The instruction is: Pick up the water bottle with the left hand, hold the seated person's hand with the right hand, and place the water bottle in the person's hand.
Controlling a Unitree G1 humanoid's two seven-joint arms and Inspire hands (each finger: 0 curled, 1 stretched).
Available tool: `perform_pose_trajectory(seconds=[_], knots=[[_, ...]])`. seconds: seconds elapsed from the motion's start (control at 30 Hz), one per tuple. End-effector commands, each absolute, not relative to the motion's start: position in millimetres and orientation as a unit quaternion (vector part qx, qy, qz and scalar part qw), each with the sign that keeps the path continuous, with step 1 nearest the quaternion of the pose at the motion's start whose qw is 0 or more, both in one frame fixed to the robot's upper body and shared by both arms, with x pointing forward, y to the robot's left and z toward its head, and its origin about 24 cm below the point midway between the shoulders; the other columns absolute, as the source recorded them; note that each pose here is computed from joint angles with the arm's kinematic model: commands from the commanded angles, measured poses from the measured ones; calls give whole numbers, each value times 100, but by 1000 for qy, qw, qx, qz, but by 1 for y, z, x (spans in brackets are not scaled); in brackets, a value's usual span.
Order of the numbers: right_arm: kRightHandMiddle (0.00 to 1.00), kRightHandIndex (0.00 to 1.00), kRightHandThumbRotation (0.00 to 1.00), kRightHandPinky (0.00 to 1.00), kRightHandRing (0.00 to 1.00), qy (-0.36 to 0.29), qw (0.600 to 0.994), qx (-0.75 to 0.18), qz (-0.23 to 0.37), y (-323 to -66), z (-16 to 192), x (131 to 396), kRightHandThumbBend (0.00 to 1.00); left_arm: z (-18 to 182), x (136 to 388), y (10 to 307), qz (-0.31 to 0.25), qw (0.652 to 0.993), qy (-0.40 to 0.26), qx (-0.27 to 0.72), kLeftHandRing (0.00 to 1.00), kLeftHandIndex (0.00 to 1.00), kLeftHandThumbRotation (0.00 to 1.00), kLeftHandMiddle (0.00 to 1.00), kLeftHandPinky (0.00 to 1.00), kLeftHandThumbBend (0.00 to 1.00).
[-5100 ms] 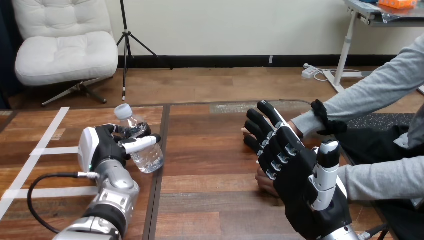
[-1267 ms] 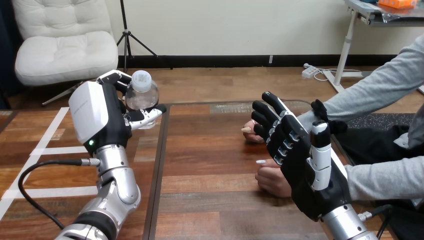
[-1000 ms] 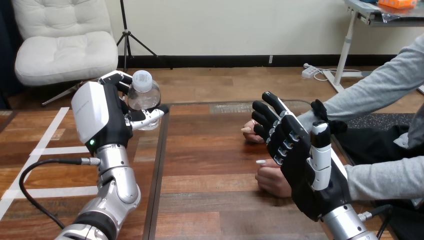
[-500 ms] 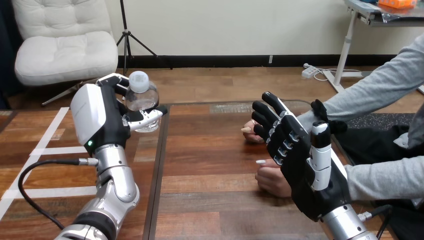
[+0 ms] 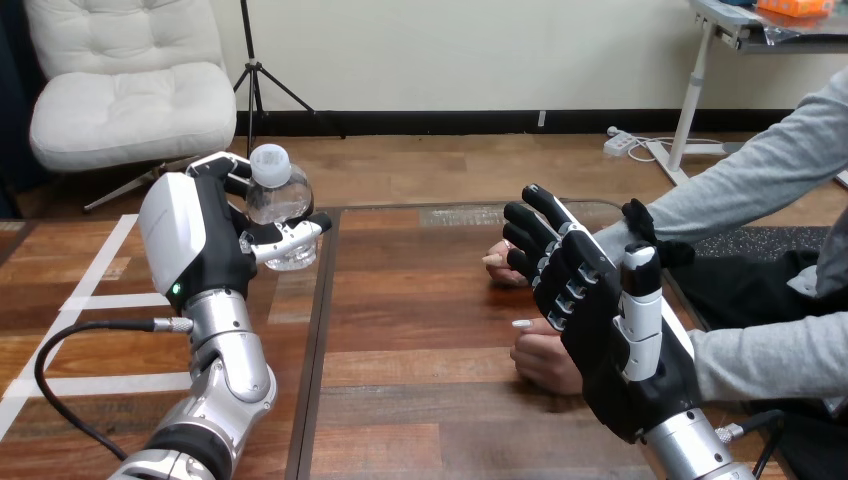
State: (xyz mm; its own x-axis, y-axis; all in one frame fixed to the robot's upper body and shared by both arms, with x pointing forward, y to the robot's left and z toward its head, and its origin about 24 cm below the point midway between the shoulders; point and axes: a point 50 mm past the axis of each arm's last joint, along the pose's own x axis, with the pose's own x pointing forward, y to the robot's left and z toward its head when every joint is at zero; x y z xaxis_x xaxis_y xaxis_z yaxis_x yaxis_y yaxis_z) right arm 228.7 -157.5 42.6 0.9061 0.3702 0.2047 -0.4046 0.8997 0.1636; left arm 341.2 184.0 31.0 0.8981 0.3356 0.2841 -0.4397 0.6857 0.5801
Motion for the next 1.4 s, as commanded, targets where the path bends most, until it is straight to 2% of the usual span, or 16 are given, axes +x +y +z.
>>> perform_pose_trajectory(seconds=[0.0, 0.53, 0.83, 1.13, 1.37], knots=[[95, 95, 100, 100, 97, -117, 968, 89, 202, -157, 56, 237, 95, 56, 354, 178, 219, 916, -119, 314, 33, 40, 0, 38, 29, 85], [95, 96, 100, 100, 98, -114, 967, 92, 206, -158, 56, 237, 95, 55, 355, 178, 217, 919, -110, 311, 33, 39, 0, 38, 29, 85], [96, 96, 100, 100, 99, -116, 968, 91, 205, -158, 56, 237, 95, 56, 356, 178, 221, 909, -112, 335, 34, 38, 0, 38, 30, 84], [95, 96, 100, 100, 98, -117, 968, 89, 205, -158, 56, 236, 94, 62, 356, 176, 224, 892, -151, 363, 33, 38, 0, 36, 29, 84], [95, 96, 100, 100, 97, -115, 968, 90, 204, -158, 56, 236, 95, 66, 358, 175, 217, 906, -146, 331, 32, 38, 0, 36, 28, 82]])
